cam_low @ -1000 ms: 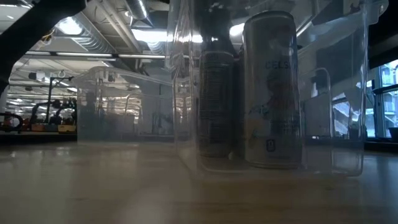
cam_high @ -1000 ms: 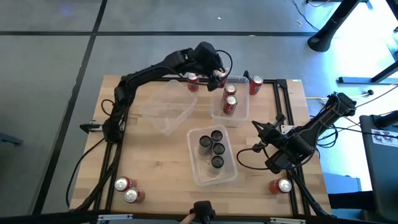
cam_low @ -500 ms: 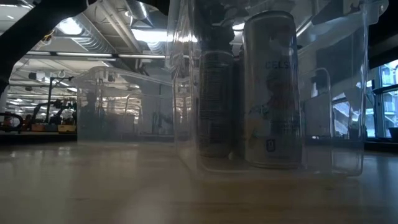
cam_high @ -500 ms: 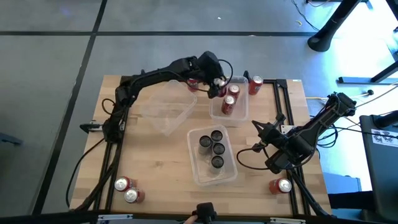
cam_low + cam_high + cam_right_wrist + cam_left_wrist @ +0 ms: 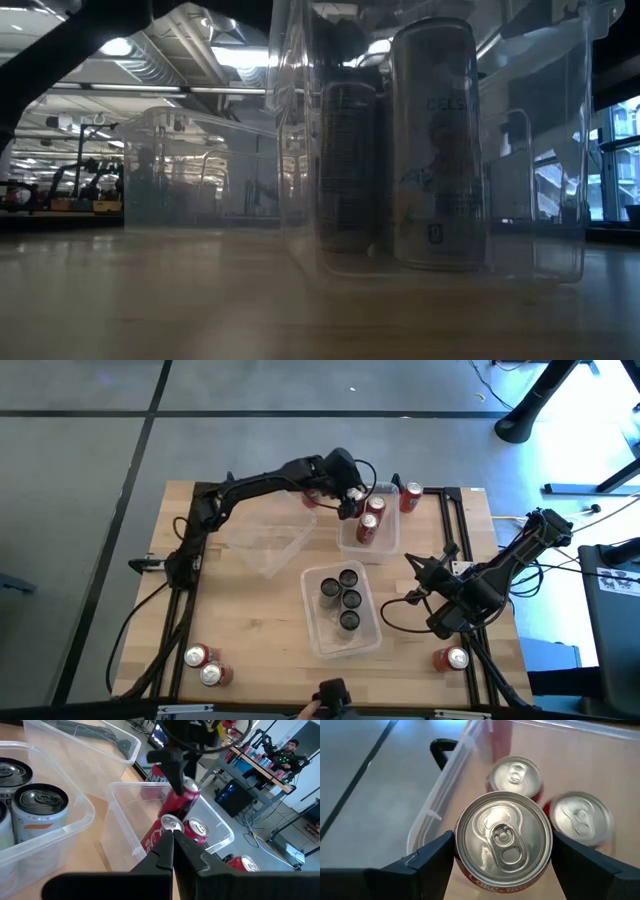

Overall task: Sort soda cans
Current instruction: Put the red/white soda can into the right transparent bin

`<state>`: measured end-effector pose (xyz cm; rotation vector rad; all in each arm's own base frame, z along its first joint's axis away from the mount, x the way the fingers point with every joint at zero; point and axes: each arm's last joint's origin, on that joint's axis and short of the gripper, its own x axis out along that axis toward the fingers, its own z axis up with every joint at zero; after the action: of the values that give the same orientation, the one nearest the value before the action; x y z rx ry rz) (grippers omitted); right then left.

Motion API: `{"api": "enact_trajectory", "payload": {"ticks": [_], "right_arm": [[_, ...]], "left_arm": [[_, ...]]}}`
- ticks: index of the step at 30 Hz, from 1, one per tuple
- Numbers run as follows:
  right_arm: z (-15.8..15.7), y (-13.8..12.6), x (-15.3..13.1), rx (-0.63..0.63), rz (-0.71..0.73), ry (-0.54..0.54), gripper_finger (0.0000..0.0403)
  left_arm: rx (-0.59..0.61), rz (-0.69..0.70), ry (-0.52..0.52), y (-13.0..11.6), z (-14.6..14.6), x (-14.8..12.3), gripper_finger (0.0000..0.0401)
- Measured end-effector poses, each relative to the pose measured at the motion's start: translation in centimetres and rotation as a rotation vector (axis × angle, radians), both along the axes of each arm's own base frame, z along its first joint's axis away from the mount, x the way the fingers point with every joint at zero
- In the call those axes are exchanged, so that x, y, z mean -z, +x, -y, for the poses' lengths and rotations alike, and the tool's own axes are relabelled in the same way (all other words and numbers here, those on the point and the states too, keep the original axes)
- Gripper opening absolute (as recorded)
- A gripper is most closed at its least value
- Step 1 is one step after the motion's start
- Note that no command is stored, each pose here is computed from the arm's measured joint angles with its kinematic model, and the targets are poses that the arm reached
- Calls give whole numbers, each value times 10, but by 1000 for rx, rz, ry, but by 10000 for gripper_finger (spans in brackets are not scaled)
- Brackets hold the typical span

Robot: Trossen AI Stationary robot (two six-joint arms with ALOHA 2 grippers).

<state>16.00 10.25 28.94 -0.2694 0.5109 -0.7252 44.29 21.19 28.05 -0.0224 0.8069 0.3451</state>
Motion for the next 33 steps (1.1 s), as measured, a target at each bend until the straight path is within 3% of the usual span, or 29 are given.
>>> {"api": "enact_trajectory", "payload": {"ticks": [12, 24, 33], "right_arm": [[0, 0, 0, 0, 0, 0, 3], [0, 0, 0, 0, 0, 1, 3], [0, 0, 0, 0, 0, 1, 3]], "left_arm": [[-84, -5, -47, 10, -11, 28, 285], [-74, 2, -28, 13, -13, 32, 286], [-43, -11, -3, 13, -13, 33, 331]]}}
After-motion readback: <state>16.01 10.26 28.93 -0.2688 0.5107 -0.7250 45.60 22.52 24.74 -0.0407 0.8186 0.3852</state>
